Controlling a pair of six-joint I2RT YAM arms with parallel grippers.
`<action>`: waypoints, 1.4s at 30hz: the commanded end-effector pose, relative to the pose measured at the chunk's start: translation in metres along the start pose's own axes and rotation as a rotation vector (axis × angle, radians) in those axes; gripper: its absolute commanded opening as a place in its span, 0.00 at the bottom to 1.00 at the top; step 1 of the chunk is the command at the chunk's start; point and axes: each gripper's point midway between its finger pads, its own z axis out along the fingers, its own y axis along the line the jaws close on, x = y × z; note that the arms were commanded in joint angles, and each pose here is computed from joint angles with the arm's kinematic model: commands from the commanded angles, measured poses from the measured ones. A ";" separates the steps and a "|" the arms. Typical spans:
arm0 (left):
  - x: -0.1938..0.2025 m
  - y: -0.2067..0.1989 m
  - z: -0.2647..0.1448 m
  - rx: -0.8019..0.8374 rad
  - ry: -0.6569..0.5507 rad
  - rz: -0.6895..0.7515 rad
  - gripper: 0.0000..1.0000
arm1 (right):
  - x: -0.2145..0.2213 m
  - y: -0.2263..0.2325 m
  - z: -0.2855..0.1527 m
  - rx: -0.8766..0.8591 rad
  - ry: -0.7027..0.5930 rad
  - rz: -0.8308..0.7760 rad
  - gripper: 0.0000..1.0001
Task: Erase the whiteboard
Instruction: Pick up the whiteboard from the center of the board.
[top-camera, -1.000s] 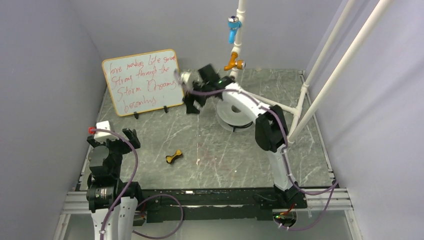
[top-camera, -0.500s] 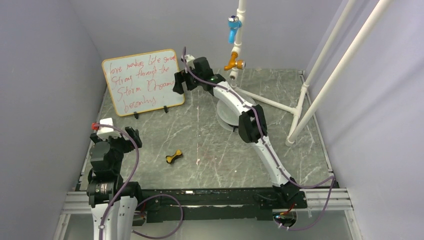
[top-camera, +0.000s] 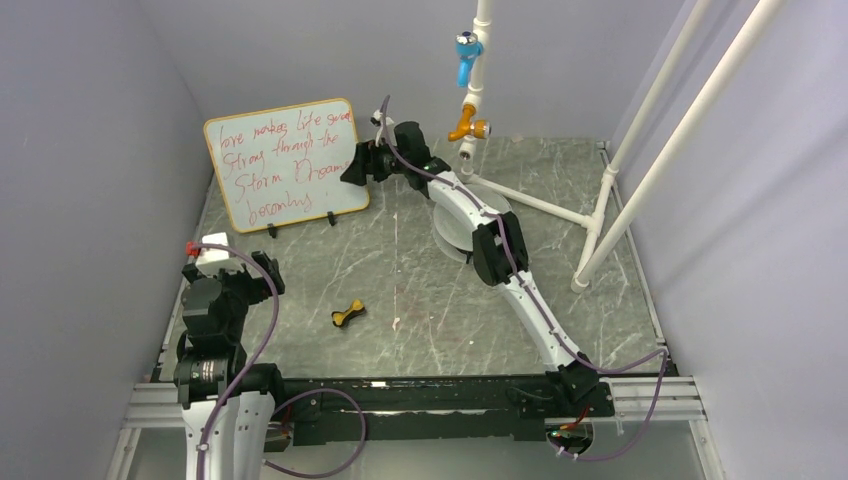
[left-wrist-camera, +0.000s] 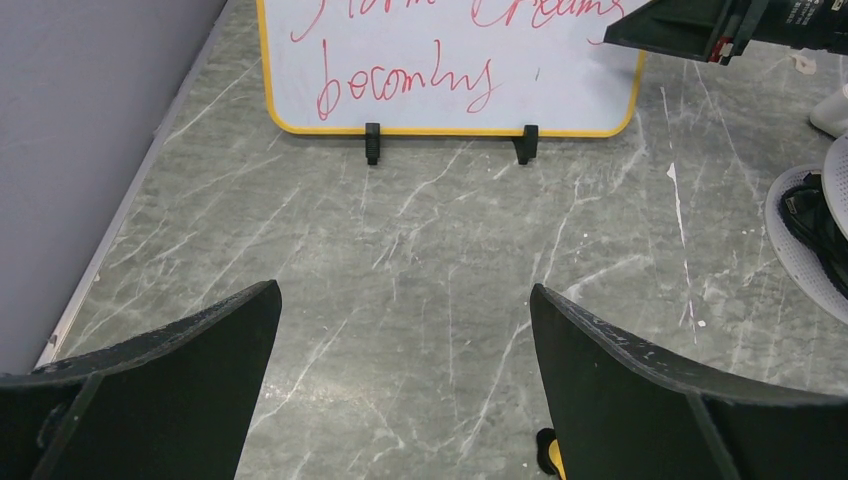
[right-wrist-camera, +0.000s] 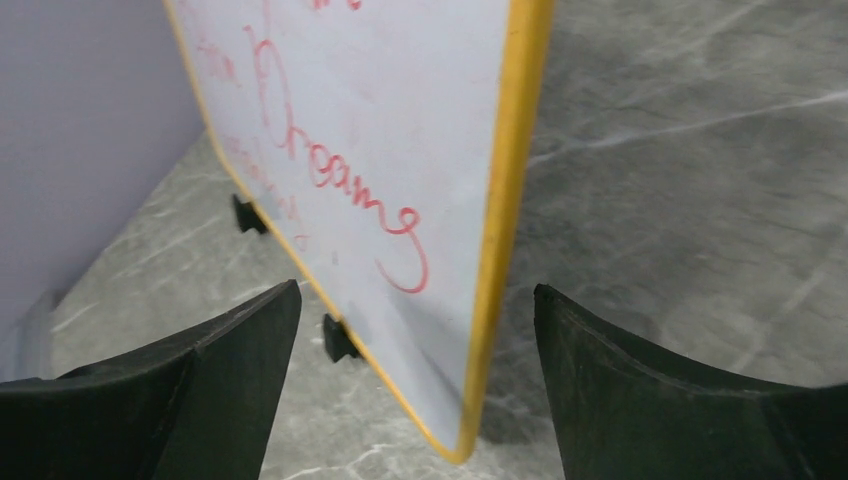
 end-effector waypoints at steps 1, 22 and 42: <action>-0.007 -0.003 0.002 0.016 -0.016 0.017 0.99 | -0.025 0.047 -0.001 -0.224 -0.063 0.003 0.83; -0.009 -0.003 -0.001 0.017 -0.029 0.018 0.99 | -0.047 0.120 -0.045 -0.609 -0.045 0.253 0.00; -0.020 -0.012 -0.009 0.070 -0.089 0.029 0.99 | -0.080 0.163 -0.055 -0.585 -0.065 0.166 0.00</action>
